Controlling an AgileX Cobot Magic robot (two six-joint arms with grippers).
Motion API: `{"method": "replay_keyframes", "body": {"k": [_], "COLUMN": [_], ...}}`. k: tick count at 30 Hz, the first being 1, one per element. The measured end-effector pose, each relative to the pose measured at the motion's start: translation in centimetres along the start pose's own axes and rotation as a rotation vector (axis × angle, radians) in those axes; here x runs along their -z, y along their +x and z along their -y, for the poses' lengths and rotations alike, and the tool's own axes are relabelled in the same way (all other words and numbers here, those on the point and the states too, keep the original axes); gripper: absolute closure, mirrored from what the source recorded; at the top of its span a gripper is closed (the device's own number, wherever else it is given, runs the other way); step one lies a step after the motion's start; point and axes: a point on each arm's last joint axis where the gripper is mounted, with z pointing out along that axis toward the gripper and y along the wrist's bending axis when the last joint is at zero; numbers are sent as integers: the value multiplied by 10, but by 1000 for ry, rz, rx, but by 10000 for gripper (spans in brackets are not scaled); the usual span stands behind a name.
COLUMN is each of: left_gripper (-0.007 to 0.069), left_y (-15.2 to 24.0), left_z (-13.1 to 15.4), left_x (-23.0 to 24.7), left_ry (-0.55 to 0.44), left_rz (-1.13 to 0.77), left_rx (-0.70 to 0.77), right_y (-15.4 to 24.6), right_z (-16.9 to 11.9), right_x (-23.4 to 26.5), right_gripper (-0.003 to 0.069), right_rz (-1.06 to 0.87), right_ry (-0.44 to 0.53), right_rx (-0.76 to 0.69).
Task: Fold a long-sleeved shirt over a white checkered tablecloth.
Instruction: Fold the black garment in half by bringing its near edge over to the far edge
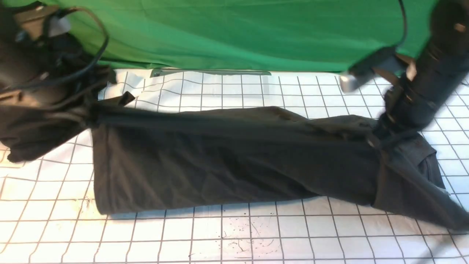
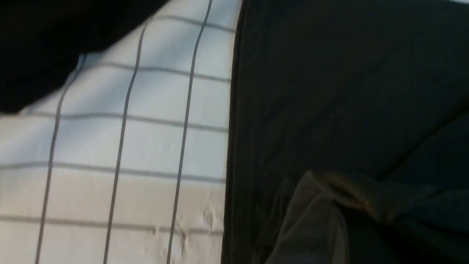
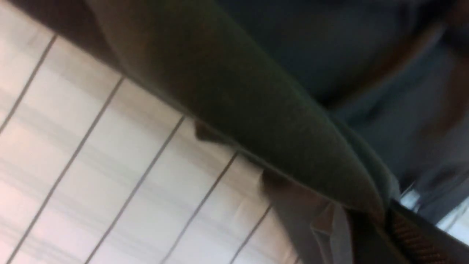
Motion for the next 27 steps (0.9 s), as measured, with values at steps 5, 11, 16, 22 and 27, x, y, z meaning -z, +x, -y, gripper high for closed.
{"method": "replay_keyframes", "body": {"k": [5,11,16,22,27], "left_gripper": [609,609,609,609,609], "left_y": [-35,-62,-75,-77,-77], "left_z": [1,4,3,1,1], "left_x": [-54,-113,-139,-140,-140], "left_ry": [-27,-47,-62,-72,-71], "left_rz": [-29,-52,-48,-44,-45], "left_rx": [1,-7,-13,-30,-52], "right_y": [-41,-77,-92,-83,-63], "right_z": [17,35,43,44,59], "right_x": [-26,-64,-79,-73,-49], "right_gripper": [638,634,475,122,209], "right_rz": [28,63,116,30,22], "right_ry": [22,49,88,73,88], "right_rx": [15,7,-23,-110,-195]}}
